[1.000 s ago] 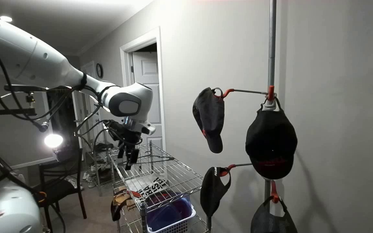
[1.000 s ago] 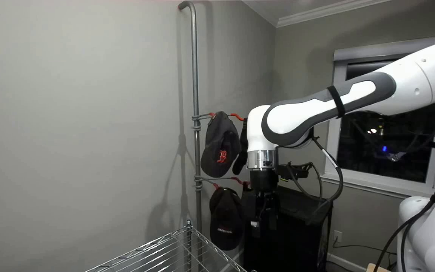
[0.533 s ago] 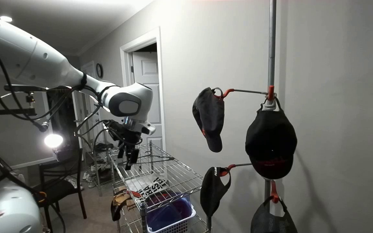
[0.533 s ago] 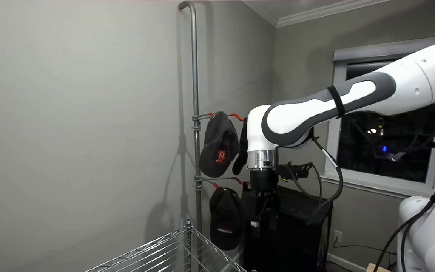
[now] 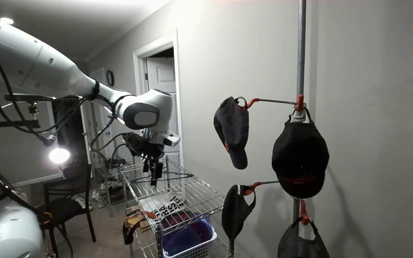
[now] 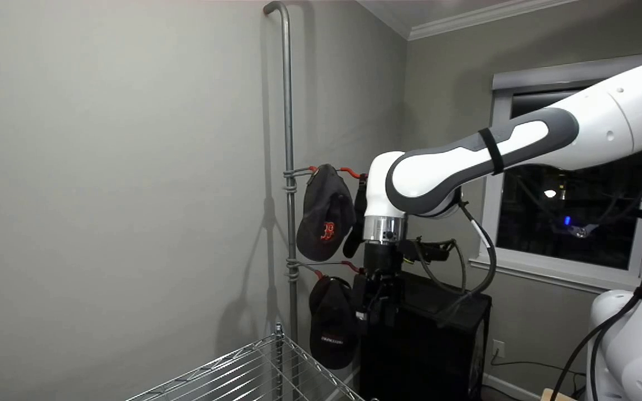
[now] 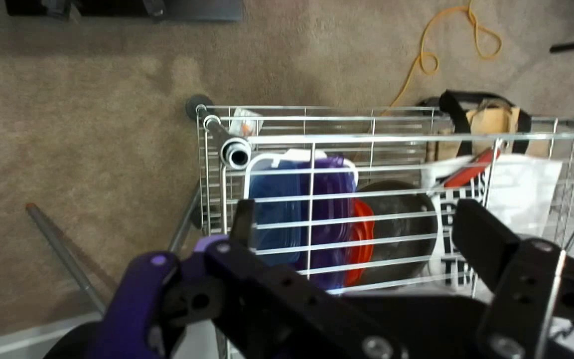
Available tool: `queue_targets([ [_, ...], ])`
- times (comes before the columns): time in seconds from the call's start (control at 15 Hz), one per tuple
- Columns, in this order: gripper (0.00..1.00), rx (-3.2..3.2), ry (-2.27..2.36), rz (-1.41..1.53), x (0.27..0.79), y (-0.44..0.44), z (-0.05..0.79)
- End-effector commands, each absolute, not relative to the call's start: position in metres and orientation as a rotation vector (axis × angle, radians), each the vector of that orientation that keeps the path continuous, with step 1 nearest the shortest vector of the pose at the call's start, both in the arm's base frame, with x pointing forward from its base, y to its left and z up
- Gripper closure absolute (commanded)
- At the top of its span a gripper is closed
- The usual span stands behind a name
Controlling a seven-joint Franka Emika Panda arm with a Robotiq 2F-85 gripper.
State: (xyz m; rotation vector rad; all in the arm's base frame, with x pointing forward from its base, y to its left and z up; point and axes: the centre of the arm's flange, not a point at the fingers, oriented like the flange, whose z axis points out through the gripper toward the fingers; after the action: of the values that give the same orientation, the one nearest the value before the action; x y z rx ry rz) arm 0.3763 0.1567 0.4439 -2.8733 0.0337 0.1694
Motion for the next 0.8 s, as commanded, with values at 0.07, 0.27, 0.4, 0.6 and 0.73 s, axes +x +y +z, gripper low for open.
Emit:
queue_targets([
  [0.07,0.0,-2.851,0.265,-0.148,0.427,0.124,0.465],
  [0.27,0.0,-2.797,0.349,-0.404,0.438,0.13,0.494],
  [0.4,0.0,-2.78,0.391,-0.567,0.443,0.139,0.516],
  [0.6,0.0,-2.799,0.466,-0.781,0.446,0.148,0.55],
  [0.73,0.0,-2.83,0.551,-0.88,0.441,0.149,0.574],
])
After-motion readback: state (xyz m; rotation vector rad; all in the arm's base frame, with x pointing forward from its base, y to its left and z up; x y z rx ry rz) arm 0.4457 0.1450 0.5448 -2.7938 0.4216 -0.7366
